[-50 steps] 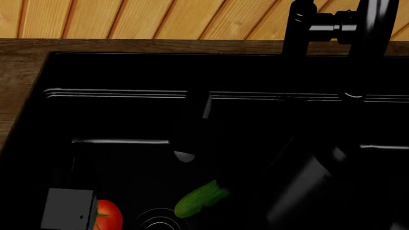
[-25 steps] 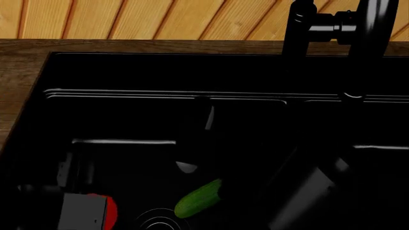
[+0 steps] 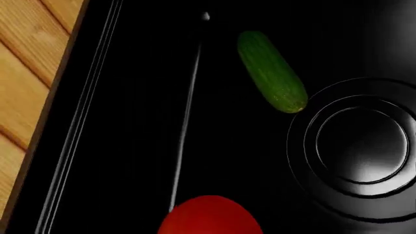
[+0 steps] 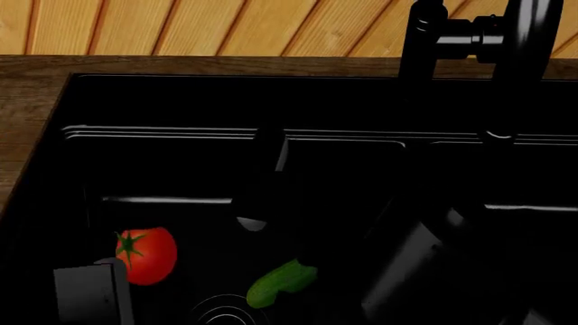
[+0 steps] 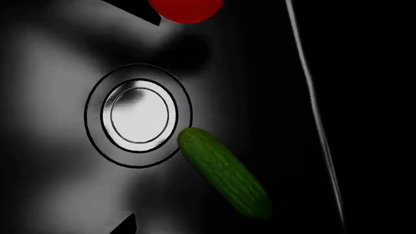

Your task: Pick the vegetables from the sink and place them on the cutting board.

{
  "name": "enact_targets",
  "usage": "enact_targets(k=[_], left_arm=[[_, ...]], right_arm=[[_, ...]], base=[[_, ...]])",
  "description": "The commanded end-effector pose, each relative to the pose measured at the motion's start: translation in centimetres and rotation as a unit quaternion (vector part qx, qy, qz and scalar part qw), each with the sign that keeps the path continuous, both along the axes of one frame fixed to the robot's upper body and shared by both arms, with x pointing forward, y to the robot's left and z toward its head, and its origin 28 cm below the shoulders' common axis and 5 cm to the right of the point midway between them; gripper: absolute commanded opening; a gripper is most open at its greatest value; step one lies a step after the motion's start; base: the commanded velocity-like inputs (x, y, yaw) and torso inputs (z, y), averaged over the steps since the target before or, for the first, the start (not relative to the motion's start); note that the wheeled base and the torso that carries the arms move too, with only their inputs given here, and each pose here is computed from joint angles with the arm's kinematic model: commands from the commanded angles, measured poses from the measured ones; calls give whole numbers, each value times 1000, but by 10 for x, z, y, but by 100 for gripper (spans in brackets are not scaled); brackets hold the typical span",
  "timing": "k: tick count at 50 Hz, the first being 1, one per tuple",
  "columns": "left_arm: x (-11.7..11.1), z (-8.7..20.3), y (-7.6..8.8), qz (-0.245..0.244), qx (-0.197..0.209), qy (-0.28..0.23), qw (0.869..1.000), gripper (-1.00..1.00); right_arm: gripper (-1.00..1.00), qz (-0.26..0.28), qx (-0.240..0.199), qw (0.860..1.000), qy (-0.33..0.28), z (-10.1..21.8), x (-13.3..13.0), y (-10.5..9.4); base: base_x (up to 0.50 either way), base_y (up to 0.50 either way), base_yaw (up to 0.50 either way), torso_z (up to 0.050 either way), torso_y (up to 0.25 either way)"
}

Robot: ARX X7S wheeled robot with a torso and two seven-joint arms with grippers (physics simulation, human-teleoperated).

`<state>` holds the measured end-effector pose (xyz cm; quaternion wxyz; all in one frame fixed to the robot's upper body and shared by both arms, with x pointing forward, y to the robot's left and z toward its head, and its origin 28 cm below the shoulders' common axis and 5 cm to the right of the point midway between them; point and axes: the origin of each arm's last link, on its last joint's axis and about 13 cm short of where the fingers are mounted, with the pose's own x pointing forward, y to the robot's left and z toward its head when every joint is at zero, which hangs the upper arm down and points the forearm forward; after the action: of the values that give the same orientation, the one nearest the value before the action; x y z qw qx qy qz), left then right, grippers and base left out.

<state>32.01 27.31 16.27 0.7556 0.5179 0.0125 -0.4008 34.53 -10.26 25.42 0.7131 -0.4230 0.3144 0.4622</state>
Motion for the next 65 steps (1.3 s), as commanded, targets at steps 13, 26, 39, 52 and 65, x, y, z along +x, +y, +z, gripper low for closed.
enact_targets(k=[13,26,39,52,65], left_arm=[[-22,41,40,141,-152,-132,969,-100],[-28,42,33,122,-152,-132,972,-100],[-32,35,36,120,-145,-127,974,-100],[-32,26,34,121,-132,-120,976,-100],[-31,19,33,122,-127,-111,978,-100]], right_arm=[[100,53,-71,996,-5,10,31,23],[100,98,-73,992,-7,-9,46,46],[100,117,-95,988,19,-24,56,52],[100,112,-105,988,21,-39,68,46],[100,111,-92,989,38,-64,73,45]], base=[[37,0,4,0,0],[37,0,4,0,0],[38,0,4,0,0],[39,0,5,0,0],[39,0,3,0,0]])
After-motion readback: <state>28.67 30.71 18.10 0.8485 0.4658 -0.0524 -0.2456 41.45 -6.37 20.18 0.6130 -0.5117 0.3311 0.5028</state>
